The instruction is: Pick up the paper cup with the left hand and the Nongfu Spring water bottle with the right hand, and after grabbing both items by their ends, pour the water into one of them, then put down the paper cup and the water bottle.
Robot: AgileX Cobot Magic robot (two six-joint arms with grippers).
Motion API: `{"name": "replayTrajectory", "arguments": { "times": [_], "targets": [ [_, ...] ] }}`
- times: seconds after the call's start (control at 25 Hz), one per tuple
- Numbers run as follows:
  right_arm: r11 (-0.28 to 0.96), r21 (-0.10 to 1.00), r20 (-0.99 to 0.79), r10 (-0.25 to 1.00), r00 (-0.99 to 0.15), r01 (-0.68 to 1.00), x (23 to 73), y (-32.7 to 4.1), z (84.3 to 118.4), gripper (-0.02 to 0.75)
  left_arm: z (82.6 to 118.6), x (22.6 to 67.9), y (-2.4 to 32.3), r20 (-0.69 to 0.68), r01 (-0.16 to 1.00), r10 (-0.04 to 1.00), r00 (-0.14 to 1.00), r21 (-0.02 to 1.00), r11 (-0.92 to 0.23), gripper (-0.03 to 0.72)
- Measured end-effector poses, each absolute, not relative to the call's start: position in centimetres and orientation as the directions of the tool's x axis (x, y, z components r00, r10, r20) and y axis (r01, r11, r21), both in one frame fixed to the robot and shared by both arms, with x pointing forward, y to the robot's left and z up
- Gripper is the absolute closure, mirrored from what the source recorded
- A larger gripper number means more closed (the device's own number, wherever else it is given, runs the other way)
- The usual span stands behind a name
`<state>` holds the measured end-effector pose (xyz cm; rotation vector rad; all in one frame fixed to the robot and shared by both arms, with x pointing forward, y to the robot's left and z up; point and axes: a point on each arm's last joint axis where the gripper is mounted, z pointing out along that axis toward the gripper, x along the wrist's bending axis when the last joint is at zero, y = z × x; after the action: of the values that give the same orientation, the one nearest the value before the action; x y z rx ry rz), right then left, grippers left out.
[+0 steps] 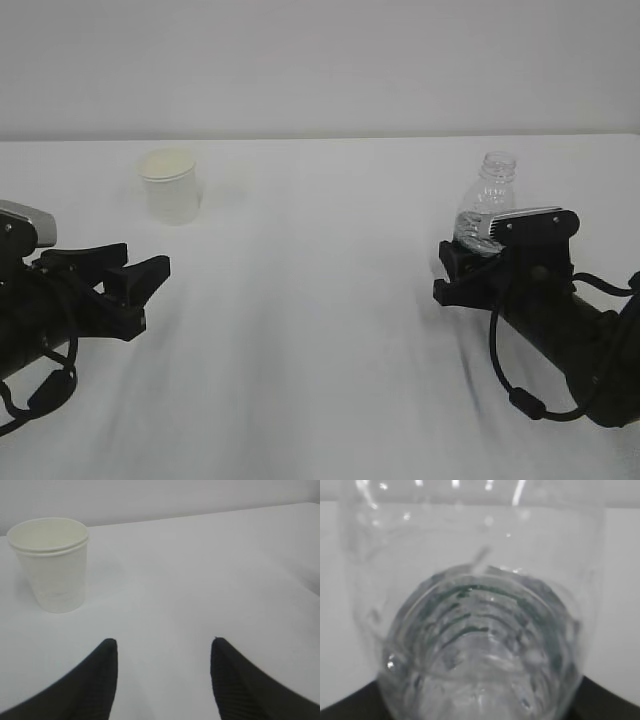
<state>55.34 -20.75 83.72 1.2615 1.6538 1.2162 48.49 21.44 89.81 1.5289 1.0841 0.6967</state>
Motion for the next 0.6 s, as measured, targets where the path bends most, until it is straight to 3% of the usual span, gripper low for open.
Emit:
{"name": "replayTrajectory", "arguments": {
  "times": [0.6],
  "targets": [
    [0.165, 0.945, -0.074, 0.949, -0.306, 0.283, 52.1, -21.5, 86.1, 0.349, 89.8, 48.5, 21.4, -0.116, 0.27, 0.904, 0.412, 0.963, 0.0, 0.267]
  ]
}}
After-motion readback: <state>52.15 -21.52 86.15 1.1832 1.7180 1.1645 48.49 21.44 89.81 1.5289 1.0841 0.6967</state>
